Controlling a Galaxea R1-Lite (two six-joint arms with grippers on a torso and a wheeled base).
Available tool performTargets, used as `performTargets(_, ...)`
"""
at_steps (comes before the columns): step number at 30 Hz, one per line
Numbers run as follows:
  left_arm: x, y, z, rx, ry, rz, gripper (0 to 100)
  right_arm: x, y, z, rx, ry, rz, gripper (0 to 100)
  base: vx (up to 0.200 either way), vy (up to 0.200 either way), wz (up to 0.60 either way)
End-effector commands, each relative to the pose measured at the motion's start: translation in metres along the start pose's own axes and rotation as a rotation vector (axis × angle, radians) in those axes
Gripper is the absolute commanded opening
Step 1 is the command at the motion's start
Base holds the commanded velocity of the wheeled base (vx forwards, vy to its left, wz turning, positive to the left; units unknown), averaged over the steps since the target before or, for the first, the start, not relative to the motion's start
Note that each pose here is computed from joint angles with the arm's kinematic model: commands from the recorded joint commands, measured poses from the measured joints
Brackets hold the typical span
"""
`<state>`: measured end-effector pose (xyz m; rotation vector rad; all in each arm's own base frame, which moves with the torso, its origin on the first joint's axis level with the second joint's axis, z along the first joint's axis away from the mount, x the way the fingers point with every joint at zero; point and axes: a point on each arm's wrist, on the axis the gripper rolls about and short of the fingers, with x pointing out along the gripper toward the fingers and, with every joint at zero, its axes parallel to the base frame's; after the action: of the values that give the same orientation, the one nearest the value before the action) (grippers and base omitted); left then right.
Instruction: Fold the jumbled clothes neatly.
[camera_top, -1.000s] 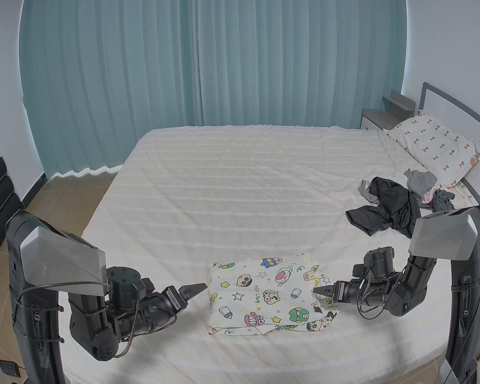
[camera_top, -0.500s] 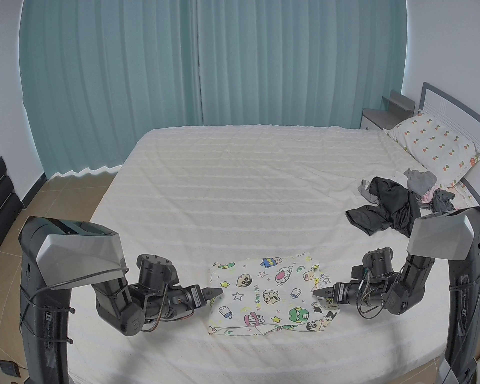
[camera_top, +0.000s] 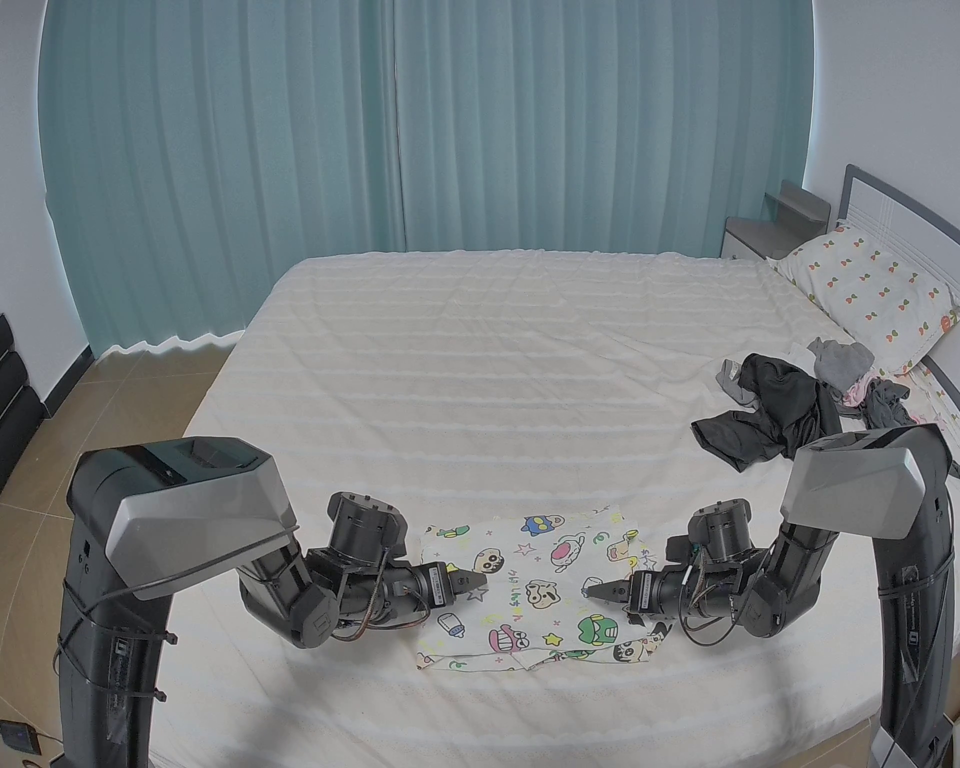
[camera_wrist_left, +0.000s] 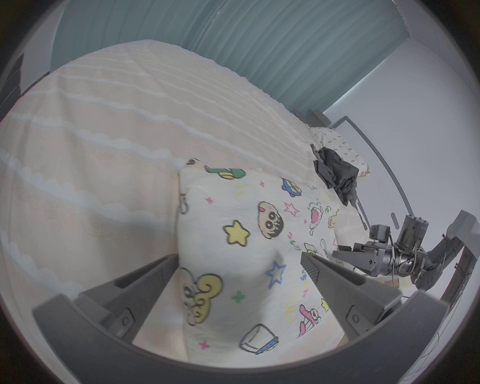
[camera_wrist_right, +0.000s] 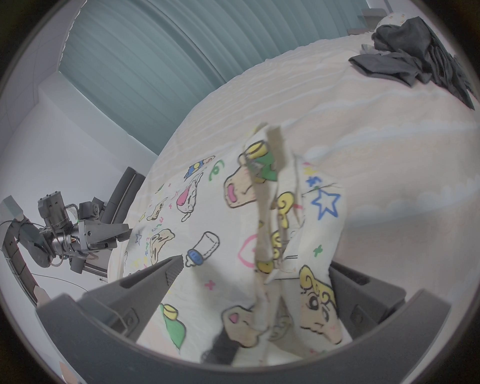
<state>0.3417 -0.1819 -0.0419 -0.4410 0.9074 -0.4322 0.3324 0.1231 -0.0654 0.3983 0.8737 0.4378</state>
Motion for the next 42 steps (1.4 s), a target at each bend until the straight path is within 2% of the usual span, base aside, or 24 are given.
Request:
performTargets(1, 0.004, -0.007, -0.001, 0.012, 0.003, -0.013, 100, 0.007, 0.005, -0.004, -0.006, 0.012, 0.011, 100, 0.0, 0.0, 0.0)
performTargets(2, 0.004, -0.008, -0.001, 0.015, 0.004, -0.015, 100, 0.008, 0.007, -0.001, -0.003, 0.0, 0.016, 100, 0.0, 0.0, 0.0)
performTargets(3, 0.004, -0.01, -0.001, 0.017, 0.005, -0.017, 100, 0.008, 0.008, 0.0, 0.002, -0.004, 0.018, 0, 0.0, 0.0, 0.0)
performTargets(4, 0.004, -0.01, -0.001, 0.015, 0.005, -0.017, 0, 0.008, 0.008, 0.001, 0.007, -0.006, 0.019, 0, 0.0, 0.0, 0.0)
performTargets(16, -0.004, -0.009, -0.006, 0.011, 0.013, 0.0, 0, -0.011, 0.024, 0.01, 0.132, -0.025, 0.073, 0, 0.0, 0.0, 0.0)
performTargets(29, -0.018, -0.017, -0.009, -0.003, 0.013, -0.011, 0, -0.027, 0.028, 0.01, 0.138, -0.021, 0.083, 0, 0.0, 0.0, 0.0)
performTargets(38, -0.027, -0.021, -0.007, -0.032, 0.005, -0.017, 0, -0.037, 0.032, 0.008, 0.133, -0.01, 0.102, 0, -0.2, 0.0, 0.0)
performTargets(42, -0.028, -0.02, -0.009, -0.034, 0.009, -0.015, 0, -0.039, 0.033, 0.007, 0.133, -0.008, 0.103, 0, 0.0, 0.0, 0.0)
